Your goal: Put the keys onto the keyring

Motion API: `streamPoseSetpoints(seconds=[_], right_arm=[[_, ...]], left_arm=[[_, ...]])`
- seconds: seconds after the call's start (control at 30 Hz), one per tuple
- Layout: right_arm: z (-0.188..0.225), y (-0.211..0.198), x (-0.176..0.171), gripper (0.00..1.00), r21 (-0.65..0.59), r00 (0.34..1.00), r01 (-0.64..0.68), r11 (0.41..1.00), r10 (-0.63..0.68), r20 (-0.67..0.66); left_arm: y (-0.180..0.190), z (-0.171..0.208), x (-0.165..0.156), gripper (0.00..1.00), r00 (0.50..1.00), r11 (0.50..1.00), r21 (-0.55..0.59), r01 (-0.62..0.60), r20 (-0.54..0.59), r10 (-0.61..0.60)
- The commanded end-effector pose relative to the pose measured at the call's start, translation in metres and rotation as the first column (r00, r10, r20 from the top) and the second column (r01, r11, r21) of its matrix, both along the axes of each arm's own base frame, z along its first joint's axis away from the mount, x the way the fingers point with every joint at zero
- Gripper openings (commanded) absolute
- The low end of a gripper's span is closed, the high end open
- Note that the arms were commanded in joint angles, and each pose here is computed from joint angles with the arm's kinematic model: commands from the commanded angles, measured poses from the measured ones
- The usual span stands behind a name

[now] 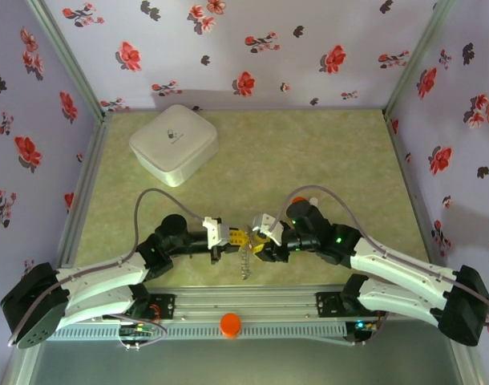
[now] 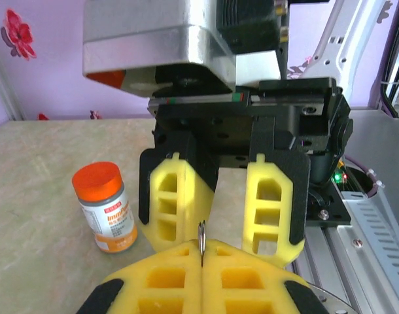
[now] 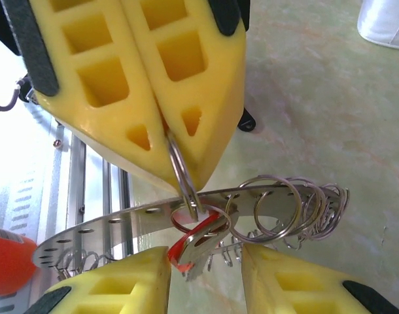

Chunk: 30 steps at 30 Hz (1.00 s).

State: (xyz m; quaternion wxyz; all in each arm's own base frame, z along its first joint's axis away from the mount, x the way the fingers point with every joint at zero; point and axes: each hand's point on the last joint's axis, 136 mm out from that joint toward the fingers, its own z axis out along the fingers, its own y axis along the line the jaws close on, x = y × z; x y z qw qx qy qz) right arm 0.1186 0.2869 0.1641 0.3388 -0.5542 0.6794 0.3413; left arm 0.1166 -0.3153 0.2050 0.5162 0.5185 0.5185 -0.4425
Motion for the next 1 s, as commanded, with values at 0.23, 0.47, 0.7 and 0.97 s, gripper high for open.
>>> streamPoseSetpoints(seconds=[0.23,0.47,0.7,0.97], right_arm=[[0.007,0.012,0.007,0.27,0.076,1.000,0.012,0.997,-0.013,0.011],[0.017,0.007,0.007,0.00,0.072,0.999,0.016,0.997,-0.019,0.036],[0.035,0.004,0.004,0.00,0.077,0.999,0.011,0.997,-0.015,0.052],[0.029,0.005,0.006,0.00,0.038,1.000,0.014,0.999,-0.015,0.020]], left_arm=[[0.003,0.024,-0.002,0.00,0.999,0.994,-0.108,-0.006,0.042,0.011],[0.004,0.020,-0.001,0.00,0.999,0.996,-0.090,-0.012,0.046,0.016],[0.003,0.006,0.000,0.00,0.999,1.000,-0.022,-0.013,0.047,0.014],[0.003,0.008,-0.001,0.00,0.998,1.000,-0.026,-0.010,0.056,0.012]])
